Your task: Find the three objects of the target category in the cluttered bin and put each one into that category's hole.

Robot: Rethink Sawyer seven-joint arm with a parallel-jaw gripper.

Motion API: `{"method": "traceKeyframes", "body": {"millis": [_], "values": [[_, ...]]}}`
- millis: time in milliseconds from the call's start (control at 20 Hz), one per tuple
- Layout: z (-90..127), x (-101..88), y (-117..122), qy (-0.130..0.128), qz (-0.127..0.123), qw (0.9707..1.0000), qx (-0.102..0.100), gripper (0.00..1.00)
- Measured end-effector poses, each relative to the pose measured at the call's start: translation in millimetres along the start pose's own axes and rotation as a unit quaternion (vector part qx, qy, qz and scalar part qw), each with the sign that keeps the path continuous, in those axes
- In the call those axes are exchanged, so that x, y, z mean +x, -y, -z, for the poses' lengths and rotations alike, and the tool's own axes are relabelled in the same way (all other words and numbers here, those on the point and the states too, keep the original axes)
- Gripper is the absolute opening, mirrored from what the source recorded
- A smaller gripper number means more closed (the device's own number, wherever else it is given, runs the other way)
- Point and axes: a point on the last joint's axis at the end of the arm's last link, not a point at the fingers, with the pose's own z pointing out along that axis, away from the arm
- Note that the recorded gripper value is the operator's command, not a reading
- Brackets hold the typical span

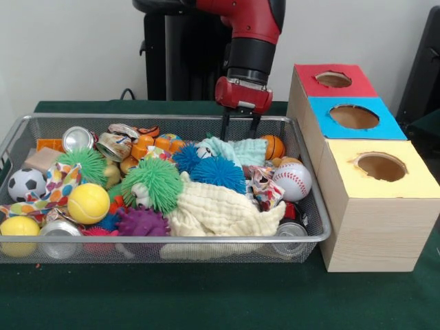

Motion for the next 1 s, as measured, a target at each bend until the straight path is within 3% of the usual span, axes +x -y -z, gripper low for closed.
{"method": "traceKeyframes", "body": {"millis": [300,350,1000], "values": [[0.1,2.6,8.2,-0.002,0.005,0.9999,0.009,1.00],[0.5,3.6,11.4,-0.004,0.006,0.9999,0.013,0.00],[2.6,5.1,22.5,-0.003,0.009,0.9997,0.024,0.00]]}}
